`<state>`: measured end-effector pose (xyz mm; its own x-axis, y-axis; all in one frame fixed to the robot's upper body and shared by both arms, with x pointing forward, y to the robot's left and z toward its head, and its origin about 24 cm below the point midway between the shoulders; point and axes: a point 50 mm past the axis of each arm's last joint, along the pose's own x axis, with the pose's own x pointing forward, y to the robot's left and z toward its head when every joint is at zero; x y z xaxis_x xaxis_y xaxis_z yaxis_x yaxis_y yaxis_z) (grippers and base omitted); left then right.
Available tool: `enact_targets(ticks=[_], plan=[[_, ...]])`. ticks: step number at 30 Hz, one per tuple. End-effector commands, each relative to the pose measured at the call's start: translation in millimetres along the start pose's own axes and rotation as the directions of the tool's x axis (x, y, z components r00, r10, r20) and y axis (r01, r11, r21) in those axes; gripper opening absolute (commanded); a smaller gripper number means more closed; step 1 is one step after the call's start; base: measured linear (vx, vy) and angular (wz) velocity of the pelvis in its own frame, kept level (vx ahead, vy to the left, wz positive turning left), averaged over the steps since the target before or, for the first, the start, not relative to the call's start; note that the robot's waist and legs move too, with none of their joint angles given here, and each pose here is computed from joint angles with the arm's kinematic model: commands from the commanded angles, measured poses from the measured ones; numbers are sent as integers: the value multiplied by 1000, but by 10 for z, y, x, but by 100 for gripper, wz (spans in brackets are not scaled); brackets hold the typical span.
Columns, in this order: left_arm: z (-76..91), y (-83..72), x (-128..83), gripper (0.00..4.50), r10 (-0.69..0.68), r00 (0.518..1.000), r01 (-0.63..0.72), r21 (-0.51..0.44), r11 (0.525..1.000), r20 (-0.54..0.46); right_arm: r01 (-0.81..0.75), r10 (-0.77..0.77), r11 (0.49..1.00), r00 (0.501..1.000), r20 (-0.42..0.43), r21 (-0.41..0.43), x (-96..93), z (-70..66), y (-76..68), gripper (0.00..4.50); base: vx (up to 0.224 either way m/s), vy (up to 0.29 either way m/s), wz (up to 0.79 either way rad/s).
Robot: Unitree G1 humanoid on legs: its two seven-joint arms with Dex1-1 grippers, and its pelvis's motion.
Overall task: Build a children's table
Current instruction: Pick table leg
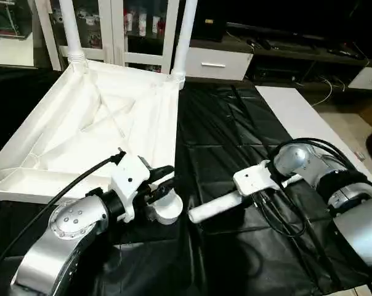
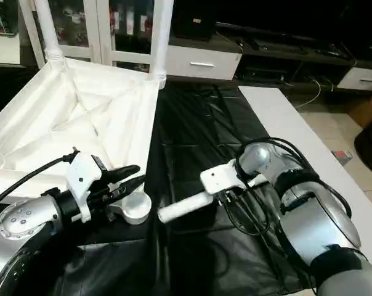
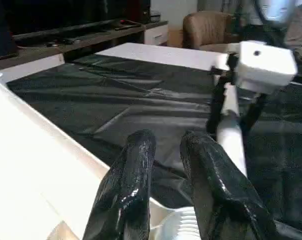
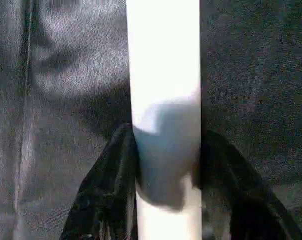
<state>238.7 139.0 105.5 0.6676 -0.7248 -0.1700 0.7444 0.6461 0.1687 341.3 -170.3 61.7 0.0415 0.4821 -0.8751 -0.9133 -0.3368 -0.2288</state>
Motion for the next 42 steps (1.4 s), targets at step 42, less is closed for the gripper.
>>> enact_targets(ticks=[42], plan=[[658,69,430,164,-53,935,136,-217,967,352,-231,-849,517,-15,528,824,-1902,534,-799,141,0,0,0]])
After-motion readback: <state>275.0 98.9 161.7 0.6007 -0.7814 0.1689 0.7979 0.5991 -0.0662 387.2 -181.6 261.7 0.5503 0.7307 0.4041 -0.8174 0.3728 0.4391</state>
